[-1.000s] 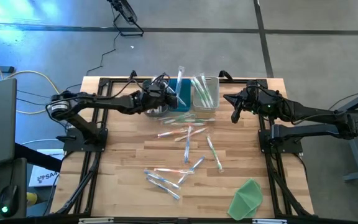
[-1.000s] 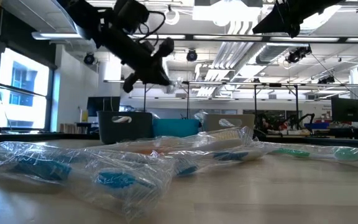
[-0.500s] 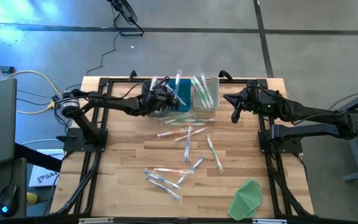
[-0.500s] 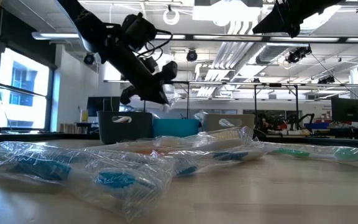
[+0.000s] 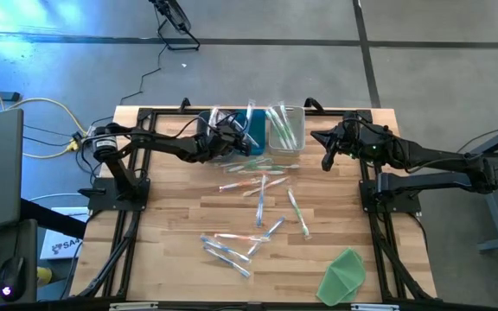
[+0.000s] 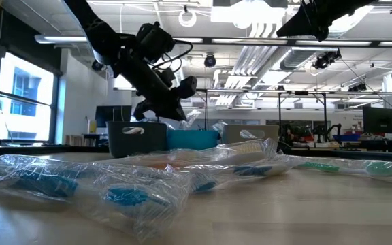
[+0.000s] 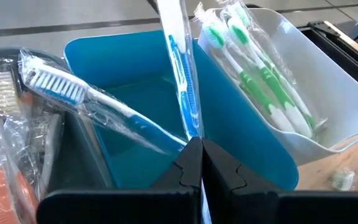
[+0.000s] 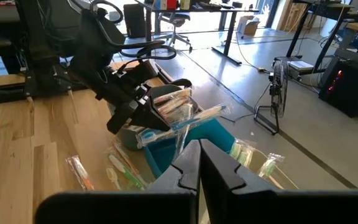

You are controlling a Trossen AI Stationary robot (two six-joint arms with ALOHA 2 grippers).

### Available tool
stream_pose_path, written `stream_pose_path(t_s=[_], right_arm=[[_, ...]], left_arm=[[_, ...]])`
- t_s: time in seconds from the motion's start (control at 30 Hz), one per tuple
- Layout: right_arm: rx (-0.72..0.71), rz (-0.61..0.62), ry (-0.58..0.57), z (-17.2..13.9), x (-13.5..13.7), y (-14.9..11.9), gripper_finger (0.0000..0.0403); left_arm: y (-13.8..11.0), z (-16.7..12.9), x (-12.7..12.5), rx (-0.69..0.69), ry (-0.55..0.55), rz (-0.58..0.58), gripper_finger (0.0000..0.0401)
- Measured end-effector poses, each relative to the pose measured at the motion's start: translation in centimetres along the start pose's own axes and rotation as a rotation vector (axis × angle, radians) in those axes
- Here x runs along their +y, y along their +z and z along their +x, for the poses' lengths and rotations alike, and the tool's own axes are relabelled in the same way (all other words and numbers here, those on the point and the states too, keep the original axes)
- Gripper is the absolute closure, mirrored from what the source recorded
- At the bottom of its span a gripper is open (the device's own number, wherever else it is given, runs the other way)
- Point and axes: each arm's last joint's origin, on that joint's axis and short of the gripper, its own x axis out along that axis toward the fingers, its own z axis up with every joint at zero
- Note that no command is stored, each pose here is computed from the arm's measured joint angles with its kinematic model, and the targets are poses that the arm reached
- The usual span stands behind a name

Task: Pick & Place Toothbrushes
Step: Put the blue toothbrush into the blue bin, then put the green toothbrush into the white bin

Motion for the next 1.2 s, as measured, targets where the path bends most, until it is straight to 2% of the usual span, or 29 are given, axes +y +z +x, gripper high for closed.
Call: stream_pose_path(t_s=[0.3,0.67,0.8,0.93,1.13,1.2], right_arm=[[0.000,0.007,0.000,0.0,0.0,0.0,0.0401],[0.000,0.009,0.000,0.0,0.0,0.0,0.0401],[0.000,0.012,0.000,0.0,0.0,0.0,0.0401],[0.000,0.012,0.001,0.0,0.0,0.0,0.0401],[0.000,0.011,0.000,0.0,0.0,0.0,0.0401],[0.000,0.011,0.000,0.0,0.0,0.0,0.0401]], left_arm=[[0.0,0.0,0.0,0.000,0.000,0.002,0.0395],[0.7,0.4,1.0,-0.034,0.062,0.016,0.0319],[0.8,0.5,1.1,-0.025,0.046,0.010,0.0308],[1.9,-0.1,1.2,-0.052,0.031,-0.010,0.0319],[4.9,-1.3,2.8,-0.046,-0.017,-0.094,0.0389],[5.6,-1.7,3.8,-0.034,-0.001,-0.136,0.0395]])
